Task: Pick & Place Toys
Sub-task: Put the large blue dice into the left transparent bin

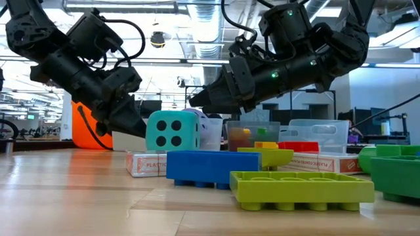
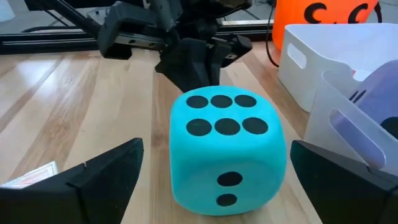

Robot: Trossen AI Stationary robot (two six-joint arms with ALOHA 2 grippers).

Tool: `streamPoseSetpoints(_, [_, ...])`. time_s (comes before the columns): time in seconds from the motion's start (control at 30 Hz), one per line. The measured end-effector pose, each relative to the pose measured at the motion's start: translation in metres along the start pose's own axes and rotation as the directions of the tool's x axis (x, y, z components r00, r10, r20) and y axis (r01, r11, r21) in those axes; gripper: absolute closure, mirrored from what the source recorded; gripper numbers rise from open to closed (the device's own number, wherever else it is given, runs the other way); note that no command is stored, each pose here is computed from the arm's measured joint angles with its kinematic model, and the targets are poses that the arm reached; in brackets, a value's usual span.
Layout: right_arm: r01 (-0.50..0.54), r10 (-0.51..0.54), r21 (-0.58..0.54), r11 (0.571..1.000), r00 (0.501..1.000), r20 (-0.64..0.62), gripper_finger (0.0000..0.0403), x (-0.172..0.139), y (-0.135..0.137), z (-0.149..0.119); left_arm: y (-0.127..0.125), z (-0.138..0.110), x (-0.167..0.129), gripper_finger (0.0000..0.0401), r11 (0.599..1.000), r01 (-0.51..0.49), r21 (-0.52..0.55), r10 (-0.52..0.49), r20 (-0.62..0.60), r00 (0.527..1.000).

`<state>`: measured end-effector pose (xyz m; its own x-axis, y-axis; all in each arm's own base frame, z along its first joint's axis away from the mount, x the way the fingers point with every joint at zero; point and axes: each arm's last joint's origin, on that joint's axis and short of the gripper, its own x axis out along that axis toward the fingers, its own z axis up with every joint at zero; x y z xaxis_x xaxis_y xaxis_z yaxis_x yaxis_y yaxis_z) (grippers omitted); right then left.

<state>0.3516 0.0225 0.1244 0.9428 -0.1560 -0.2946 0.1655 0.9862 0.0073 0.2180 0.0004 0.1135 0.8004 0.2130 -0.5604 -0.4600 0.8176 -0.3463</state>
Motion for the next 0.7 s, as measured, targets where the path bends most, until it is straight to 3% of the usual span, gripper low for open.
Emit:
streamPoseSetpoints(0.43, [0.014, -0.014, 0.002, 1.000, 1.000, -0.014, 0.0003, 0.002, -0.008, -0.001, 0.001, 0.000, 0.000, 0.0401, 1.000, -0.003, 0.023, 0.003, 0.001, 1.000])
streamPoseSetpoints(0.7, [-0.040, 0.042, 0.072, 0.997, 0.998, -0.038, 0.0003, 0.004, -0.020, -0.002, 0.000, 0.001, 0.000, 0.0401, 1.000, -0.001, 0.022, 0.001, 0.003, 1.000])
